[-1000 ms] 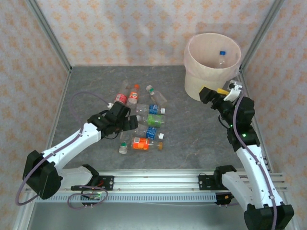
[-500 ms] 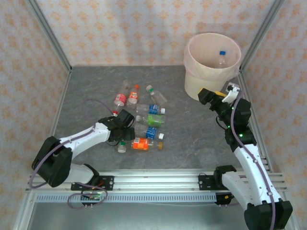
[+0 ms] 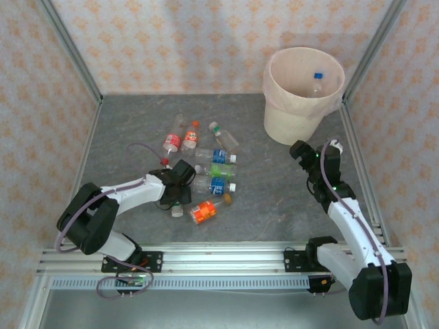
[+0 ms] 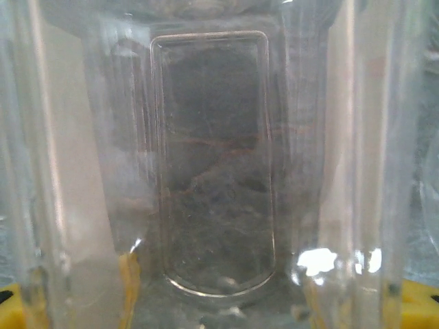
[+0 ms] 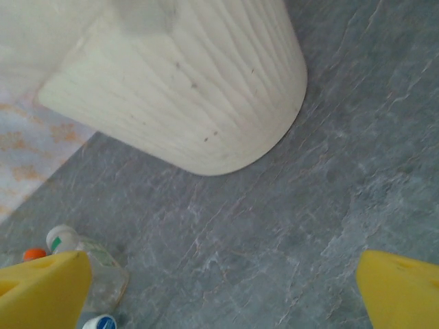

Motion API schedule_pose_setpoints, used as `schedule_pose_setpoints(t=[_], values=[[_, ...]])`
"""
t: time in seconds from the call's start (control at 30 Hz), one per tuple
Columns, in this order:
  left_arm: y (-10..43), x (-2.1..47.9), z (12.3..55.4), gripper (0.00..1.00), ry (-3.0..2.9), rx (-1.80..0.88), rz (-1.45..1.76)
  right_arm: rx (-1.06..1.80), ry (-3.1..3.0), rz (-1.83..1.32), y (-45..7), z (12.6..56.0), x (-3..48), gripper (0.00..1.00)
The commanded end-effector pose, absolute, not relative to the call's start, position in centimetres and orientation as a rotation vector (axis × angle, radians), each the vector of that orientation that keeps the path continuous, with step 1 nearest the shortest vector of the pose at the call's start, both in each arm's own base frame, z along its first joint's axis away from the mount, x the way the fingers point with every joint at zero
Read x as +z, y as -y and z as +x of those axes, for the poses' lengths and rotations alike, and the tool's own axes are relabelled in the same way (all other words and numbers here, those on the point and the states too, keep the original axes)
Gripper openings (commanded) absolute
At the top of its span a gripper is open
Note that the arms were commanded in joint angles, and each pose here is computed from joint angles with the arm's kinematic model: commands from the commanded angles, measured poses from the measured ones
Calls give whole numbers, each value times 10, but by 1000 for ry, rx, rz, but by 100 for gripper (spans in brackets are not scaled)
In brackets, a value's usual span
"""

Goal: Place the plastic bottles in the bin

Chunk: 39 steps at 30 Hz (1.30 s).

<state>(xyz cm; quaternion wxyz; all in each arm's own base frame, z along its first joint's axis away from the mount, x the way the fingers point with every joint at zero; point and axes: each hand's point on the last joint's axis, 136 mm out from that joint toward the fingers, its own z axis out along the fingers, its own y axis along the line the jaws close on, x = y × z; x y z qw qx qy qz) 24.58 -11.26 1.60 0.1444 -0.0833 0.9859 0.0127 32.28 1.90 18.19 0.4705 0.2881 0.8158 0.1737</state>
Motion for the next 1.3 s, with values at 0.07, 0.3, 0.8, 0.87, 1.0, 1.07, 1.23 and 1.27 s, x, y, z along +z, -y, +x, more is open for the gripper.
schedule_pose_setpoints(t=[0.07,0.3,0.8,0.87,1.0,1.07,1.23,1.27], values=[[99,49,260,57,-2698,92,-255,645,-1931,545,-53,338,215,99],[106,146,284,45,-2386,-94,-248,998,-1900,360,-105,345,251,99],[231,281,306,42,-1939,-564,439,1512,-1836,-64,-226,319,349,99],[247,289,308,42,-1924,-578,544,1484,-1882,-145,-240,314,343,99],[268,300,315,43,-1895,-602,651,1450,-1922,-226,-253,305,339,99],[278,302,316,43,-1898,-630,700,1455,-1924,-241,-255,303,338,99],[295,302,315,44,-1901,-668,765,1456,-1929,-297,-264,297,339,99],[297,301,316,44,-1903,-661,771,1456,-1928,-311,-266,297,339,99]])
